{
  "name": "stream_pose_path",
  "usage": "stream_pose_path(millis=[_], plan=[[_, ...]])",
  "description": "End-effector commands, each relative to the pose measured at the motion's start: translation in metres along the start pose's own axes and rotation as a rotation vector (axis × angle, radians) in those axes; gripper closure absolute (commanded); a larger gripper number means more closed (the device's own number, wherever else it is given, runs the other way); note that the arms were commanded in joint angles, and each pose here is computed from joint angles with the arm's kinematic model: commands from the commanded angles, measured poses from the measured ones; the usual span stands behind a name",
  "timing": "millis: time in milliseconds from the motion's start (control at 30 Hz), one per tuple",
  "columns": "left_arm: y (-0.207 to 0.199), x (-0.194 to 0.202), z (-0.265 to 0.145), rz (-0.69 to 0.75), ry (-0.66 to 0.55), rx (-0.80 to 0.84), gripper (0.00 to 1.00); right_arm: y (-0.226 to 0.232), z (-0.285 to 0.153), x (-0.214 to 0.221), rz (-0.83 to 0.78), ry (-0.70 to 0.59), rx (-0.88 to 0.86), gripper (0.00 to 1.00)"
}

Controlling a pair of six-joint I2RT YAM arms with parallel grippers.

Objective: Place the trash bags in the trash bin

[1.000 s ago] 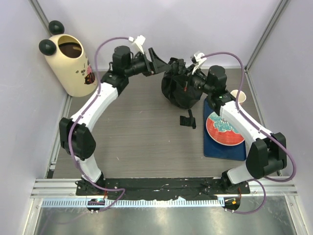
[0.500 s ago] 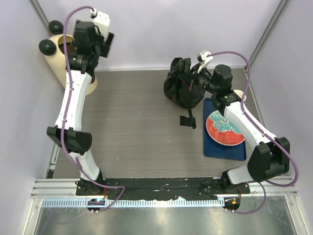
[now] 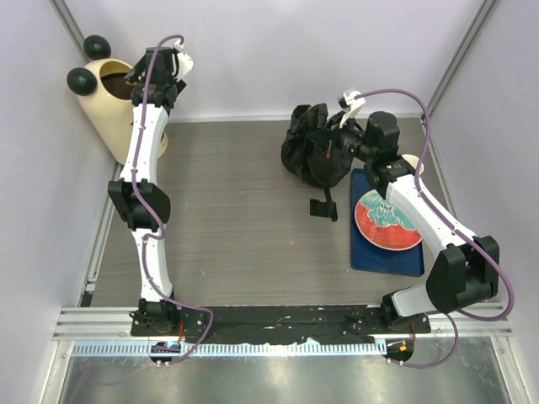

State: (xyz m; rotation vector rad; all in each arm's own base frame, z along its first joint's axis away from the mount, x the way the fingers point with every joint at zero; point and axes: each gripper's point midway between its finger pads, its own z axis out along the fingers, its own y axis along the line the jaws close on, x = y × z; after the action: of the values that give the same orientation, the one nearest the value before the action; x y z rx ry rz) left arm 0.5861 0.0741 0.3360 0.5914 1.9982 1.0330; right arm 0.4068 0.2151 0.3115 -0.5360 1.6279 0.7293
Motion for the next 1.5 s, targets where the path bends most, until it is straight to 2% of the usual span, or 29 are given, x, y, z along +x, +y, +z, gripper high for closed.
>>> stream_pose_path(millis=[0,67,300,467,633,733,900,967,1000,1067,1200,1300,1400,1467], plan=[[0.003,0.005,-0.024,-0.173,-0.064,0.14,0.15,0.008,-0.008,-0.022,-0.041,-0.048,-0.01,0.99],[-0.013,0.012,-0.017,-0.238,-0.051,0.209,0.15,0.007,-0.006,-0.02,-0.033,-0.041,-0.014,0.99],[-0.001,0.034,0.012,-0.444,-0.071,0.254,0.14,0.007,-0.004,-0.015,-0.019,-0.018,-0.022,0.99],[-0.008,0.031,0.033,-0.466,-0.122,0.287,0.14,0.008,-0.005,-0.013,-0.006,-0.009,-0.025,0.99],[-0.037,0.023,0.048,-0.446,-0.16,0.383,0.14,0.008,-0.008,-0.011,0.004,-0.003,-0.013,0.99],[-0.057,0.027,0.053,-0.444,-0.14,0.445,0.16,0.009,-0.012,-0.012,0.003,-0.008,-0.008,0.99],[-0.093,0.036,0.027,-0.468,-0.082,0.636,0.28,0.008,-0.015,-0.012,-0.006,-0.007,0.008,0.99],[-0.093,0.024,0.002,-0.519,-0.119,0.72,0.35,0.009,-0.017,-0.011,-0.005,-0.006,0.01,0.99],[-0.103,0.027,-0.009,-0.531,-0.098,0.777,0.37,0.009,-0.018,-0.012,-0.006,-0.008,0.013,0.99],[-0.098,0.023,-0.026,-0.564,-0.099,0.798,0.43,0.009,-0.018,-0.011,-0.005,-0.006,0.013,0.99],[-0.106,0.049,-0.018,-0.559,0.024,0.759,0.46,0.01,-0.018,-0.011,-0.007,-0.008,0.008,0.99],[-0.124,0.063,-0.016,-0.537,0.097,0.807,0.46,0.011,-0.017,-0.012,-0.005,-0.012,0.001,0.99],[-0.135,0.064,-0.02,-0.542,0.112,0.858,0.47,0.011,-0.017,-0.014,-0.008,-0.014,0.001,0.99],[-0.141,0.054,-0.034,-0.558,0.08,0.935,0.53,0.011,-0.019,-0.015,-0.014,-0.016,0.002,0.99]])
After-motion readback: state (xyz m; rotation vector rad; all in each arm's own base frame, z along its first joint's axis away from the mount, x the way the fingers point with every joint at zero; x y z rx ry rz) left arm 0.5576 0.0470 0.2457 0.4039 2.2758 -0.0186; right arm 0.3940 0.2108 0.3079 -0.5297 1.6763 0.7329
